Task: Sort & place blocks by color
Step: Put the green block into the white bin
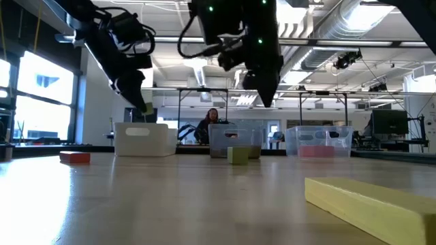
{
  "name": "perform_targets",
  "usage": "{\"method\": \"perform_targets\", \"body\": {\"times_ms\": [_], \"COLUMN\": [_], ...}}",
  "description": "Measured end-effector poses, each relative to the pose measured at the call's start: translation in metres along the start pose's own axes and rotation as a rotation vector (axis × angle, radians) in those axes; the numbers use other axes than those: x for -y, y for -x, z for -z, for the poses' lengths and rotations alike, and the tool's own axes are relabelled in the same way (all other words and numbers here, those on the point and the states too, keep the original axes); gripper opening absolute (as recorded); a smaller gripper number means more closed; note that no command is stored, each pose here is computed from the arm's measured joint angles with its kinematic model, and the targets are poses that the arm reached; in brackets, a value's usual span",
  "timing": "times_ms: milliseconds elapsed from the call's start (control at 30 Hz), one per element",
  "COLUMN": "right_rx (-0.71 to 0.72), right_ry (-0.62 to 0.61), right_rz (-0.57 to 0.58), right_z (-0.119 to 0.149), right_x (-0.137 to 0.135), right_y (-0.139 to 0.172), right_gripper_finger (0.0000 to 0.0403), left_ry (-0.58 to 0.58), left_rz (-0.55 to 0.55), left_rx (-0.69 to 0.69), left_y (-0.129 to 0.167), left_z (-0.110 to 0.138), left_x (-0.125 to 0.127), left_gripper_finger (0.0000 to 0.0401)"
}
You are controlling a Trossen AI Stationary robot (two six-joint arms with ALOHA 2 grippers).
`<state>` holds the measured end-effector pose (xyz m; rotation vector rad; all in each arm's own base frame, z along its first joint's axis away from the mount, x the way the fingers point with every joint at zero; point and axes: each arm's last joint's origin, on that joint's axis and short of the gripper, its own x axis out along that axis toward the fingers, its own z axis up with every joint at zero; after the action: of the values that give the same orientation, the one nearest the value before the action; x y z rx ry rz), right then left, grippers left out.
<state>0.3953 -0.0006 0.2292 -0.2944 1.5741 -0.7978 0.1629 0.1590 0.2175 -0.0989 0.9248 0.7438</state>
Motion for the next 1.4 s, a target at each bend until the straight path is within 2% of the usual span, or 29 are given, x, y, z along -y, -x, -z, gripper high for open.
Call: {"method": "perform_targets", "body": {"times_ms": [200,467,1000,1400], "right_rx": [-0.028,-0.055,-0.065,-0.076], "right_ry": [-0.020,-0.090,-0.211,-0.347], "right_rz": [0.071,0.090,-0.061,-0.130], "right_z": [0.016,0.044,0.088,0.112], "right_x": [-0.001,0.007,-0.002,-0.026], "right_y": [-0.012,-0.019,-0.033,-0.016], "right_gripper_finger": [0.0168,0.0168,0.0168,0.0168], "left_ry": [0.043,0.071,0.091,0.099], "left_rz": [0.006,0.000,0.003,0.004], "left_rx": [-0.061,-0.124,-0.145,-0.146], "left_y": [-0.016,-0.030,-0.034,-0.034], "left_z": [0.005,0.010,0.012,0.012], "left_x": [-0.007,-0.011,-0.011,-0.011], "left_gripper_finger": [0.0110,0.0111,0.0113,0.0113]}}
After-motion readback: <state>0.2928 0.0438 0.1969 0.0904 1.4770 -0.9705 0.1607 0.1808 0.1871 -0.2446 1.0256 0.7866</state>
